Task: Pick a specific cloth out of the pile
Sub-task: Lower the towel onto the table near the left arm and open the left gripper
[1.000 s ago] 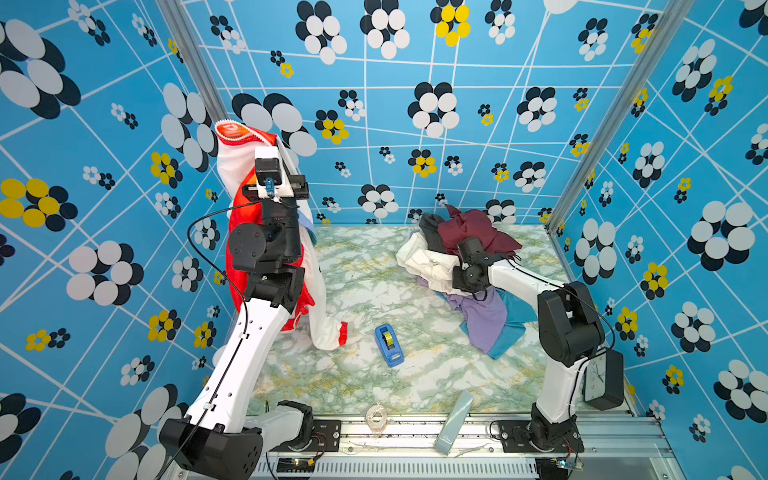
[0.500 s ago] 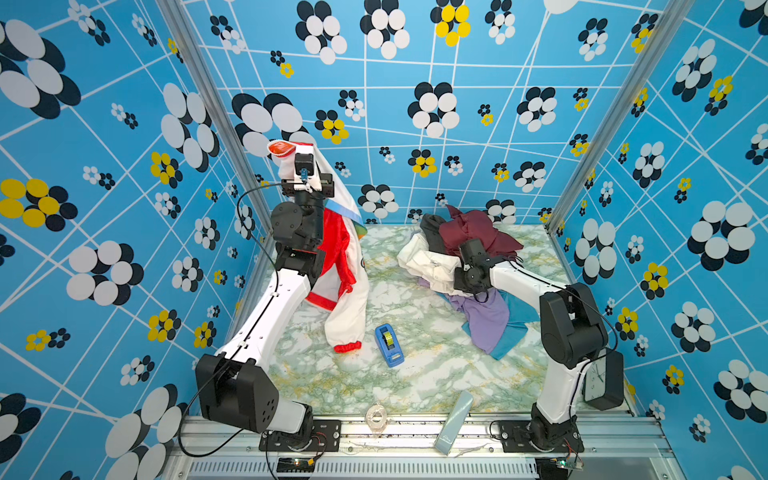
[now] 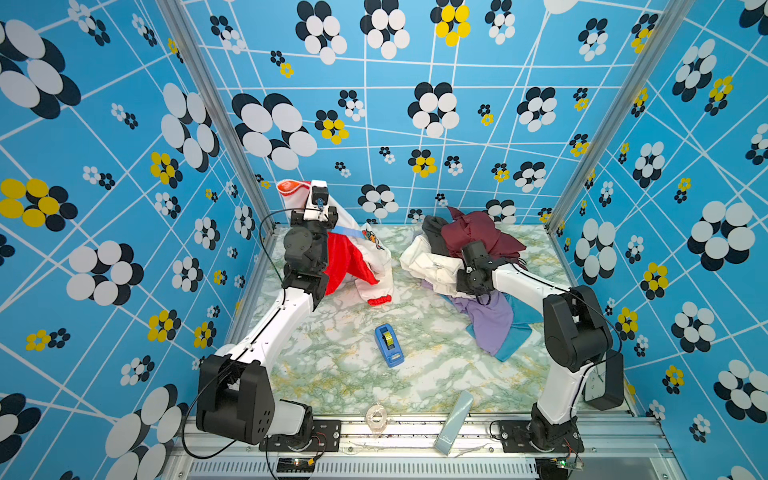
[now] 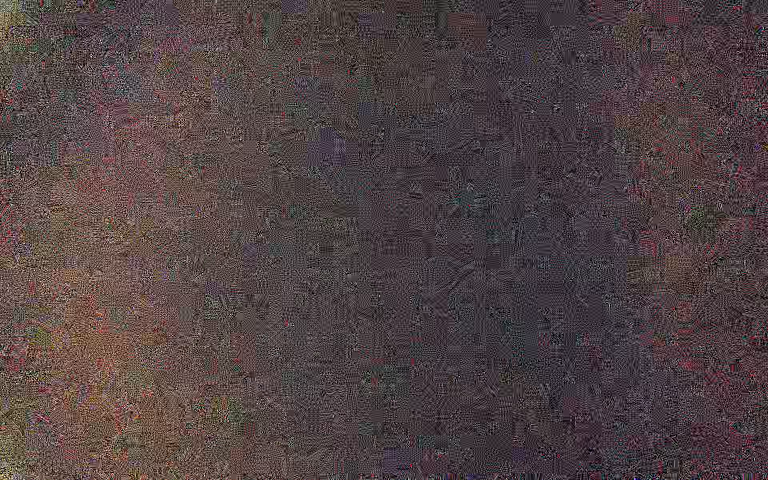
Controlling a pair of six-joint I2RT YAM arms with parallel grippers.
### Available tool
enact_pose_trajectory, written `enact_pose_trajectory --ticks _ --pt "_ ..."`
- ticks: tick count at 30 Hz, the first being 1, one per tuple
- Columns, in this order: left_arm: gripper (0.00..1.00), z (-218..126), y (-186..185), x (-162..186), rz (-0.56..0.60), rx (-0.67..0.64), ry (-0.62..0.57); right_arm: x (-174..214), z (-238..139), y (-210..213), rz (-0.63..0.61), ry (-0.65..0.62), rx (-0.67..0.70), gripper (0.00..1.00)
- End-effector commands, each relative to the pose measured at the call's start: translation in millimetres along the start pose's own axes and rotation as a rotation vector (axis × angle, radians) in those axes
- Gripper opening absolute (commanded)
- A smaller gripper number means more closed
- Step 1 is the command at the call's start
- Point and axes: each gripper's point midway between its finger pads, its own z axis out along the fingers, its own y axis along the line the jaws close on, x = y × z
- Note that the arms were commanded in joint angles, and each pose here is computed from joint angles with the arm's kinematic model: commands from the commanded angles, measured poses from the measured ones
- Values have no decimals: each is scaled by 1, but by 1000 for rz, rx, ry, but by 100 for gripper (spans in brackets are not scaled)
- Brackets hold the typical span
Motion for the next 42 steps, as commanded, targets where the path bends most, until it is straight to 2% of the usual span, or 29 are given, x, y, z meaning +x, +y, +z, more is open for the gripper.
enact_pose_trajectory --ticks 1,7,14,16,18,20,26,32,34,36,38,40,42 --pt "0 -15 33 -12 8 -113 -30 67 12 -53 -1 239 180 0" --pt "0 -18 35 21 49 -156 60 69 13 -71 12 255 203 0" --pt "0 0 32 68 80 -204 217 75 17 -91 33 280 236 0" --pt "0 3 34 84 81 -246 292 77 16 -95 39 283 241 0" --pt "0 5 35 106 81 -274 414 79 17 -98 51 286 241 0" --pt "0 4 29 123 61 -268 496 79 18 -99 56 288 239 0" --pt "0 -6 8 161 -24 -233 618 81 18 -96 63 293 220 0" --pt "0 -7 -10 208 42 -206 844 81 15 -92 72 285 190 0" --pt "17 -7 -14 215 39 -198 888 82 13 -90 78 283 177 0" --pt "50 -7 -18 217 26 -190 901 80 10 -88 85 273 165 0" --pt "68 -9 -19 217 16 -181 910 79 8 -86 88 263 150 0" --pt "96 -10 -17 211 0 -185 910 77 5 -84 89 255 137 2" --pt "99 -13 -15 203 -20 -170 908 76 3 -83 91 249 126 6"
